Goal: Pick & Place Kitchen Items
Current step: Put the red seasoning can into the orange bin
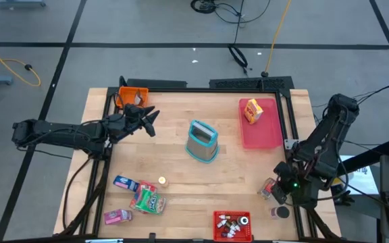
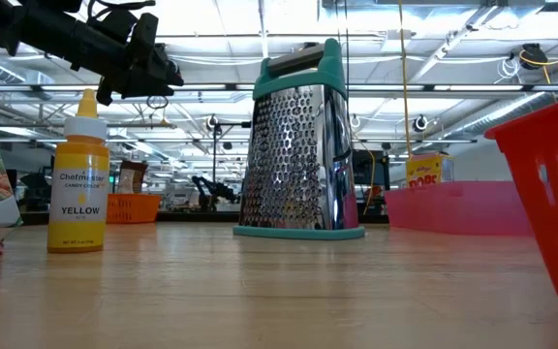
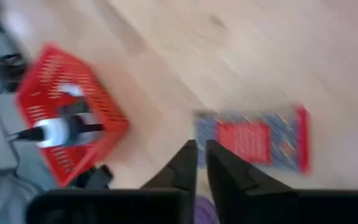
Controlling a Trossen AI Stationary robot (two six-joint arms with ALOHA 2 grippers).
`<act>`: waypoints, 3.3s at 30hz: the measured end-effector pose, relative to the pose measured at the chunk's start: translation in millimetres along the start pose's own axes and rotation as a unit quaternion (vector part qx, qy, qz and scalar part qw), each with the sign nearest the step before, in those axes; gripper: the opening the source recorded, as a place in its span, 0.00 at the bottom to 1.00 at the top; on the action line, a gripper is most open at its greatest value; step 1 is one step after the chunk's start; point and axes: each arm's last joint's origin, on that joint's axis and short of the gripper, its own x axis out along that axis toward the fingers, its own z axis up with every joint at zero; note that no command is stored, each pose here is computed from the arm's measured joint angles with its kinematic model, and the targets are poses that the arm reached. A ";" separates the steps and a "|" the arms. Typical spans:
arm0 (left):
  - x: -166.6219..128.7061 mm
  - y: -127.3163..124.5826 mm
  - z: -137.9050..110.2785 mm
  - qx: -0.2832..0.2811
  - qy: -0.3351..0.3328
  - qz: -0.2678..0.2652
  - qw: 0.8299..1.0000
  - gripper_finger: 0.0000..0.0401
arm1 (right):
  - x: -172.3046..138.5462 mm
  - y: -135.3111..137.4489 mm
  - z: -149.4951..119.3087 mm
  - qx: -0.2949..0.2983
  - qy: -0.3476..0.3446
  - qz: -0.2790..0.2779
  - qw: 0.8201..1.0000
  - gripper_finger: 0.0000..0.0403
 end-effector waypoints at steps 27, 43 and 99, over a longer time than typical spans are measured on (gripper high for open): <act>0.0 -0.1 0.4 -0.040 -0.002 0.000 0.999 0.39 | -3.0 30.2 0.7 -0.644 -0.058 0.126 0.753 0.00; 0.0 0.2 0.4 -0.053 -0.003 0.004 0.999 0.39 | 0.1 31.1 9.5 -0.600 -0.066 0.111 0.789 0.07; 0.0 0.7 0.3 -0.061 -0.005 0.012 0.998 0.39 | 54.7 -39.8 1.3 -0.627 0.078 -0.006 0.775 0.42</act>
